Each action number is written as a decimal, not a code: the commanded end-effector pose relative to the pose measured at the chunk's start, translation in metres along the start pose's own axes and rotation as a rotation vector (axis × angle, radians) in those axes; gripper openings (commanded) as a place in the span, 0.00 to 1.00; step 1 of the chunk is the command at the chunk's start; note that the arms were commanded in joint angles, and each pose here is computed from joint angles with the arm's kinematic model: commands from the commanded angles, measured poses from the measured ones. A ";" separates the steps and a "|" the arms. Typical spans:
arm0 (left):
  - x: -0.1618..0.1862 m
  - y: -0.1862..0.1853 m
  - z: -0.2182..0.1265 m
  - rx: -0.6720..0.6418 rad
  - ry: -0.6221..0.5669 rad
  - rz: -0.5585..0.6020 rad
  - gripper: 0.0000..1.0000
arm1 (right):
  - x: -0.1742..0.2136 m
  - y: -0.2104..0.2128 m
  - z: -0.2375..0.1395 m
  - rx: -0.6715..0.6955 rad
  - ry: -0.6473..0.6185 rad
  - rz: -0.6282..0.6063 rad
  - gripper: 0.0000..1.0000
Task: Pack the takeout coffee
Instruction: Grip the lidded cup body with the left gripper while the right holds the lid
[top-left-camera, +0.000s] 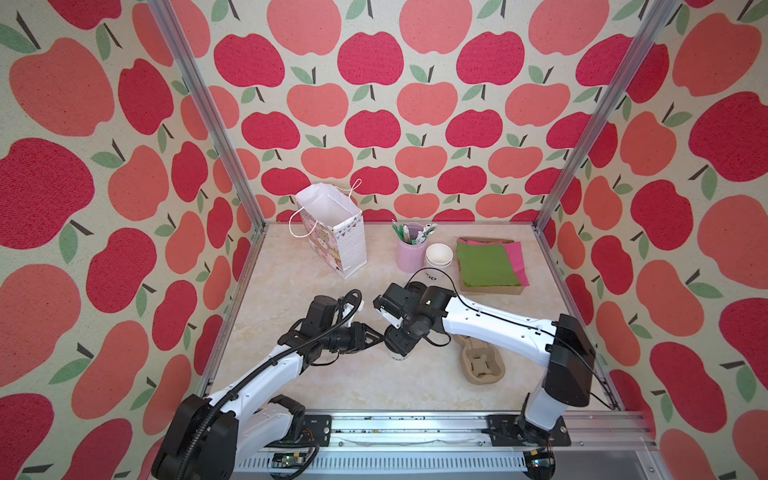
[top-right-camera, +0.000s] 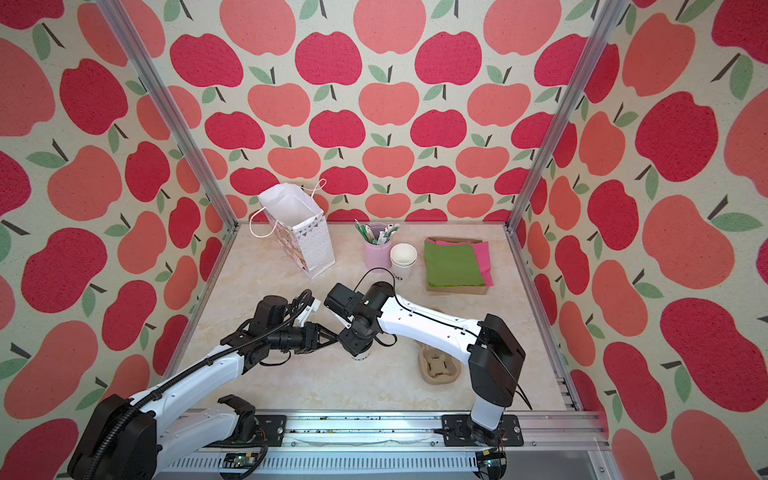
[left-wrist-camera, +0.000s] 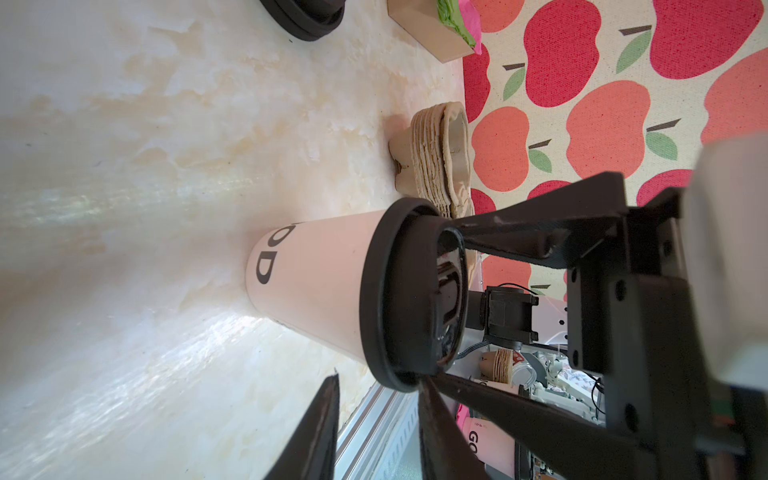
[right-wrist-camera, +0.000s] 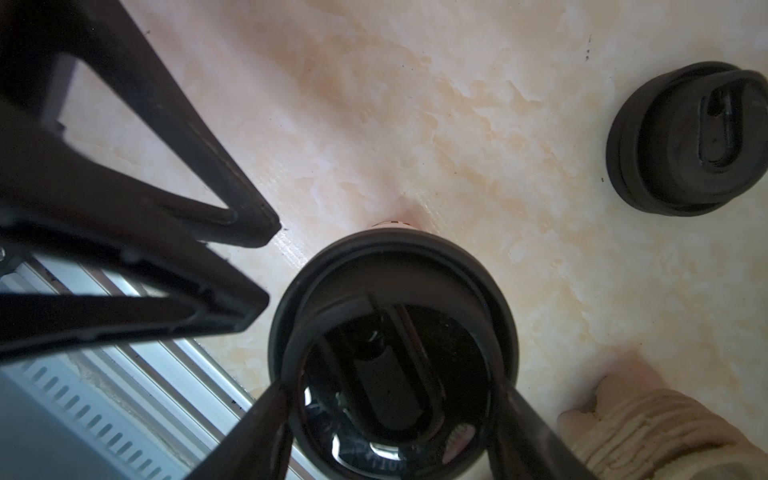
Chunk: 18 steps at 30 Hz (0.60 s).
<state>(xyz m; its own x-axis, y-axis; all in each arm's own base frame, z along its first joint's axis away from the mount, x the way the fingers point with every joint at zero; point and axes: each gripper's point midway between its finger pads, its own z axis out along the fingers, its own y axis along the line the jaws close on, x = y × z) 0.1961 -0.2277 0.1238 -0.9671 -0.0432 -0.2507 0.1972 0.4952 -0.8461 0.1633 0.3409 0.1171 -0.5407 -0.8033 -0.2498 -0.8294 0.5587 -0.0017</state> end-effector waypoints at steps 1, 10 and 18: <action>0.001 0.000 0.008 0.023 0.026 -0.021 0.32 | 0.097 0.009 0.057 -0.012 0.424 -0.040 0.56; -0.001 0.000 0.020 0.018 0.051 -0.023 0.29 | 0.098 0.010 0.057 -0.010 0.416 -0.045 0.56; 0.005 0.038 0.016 -0.201 0.069 -0.130 0.21 | 0.100 0.010 0.058 -0.010 0.416 -0.040 0.56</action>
<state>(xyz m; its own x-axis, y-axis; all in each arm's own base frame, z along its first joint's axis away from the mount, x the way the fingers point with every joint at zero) 0.2047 -0.2388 0.1147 -0.9830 -0.0347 -0.1804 0.1370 0.5155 -0.8459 0.1638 0.3407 0.1165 -0.5395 -0.8026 -0.2543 -0.8290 0.5593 -0.0064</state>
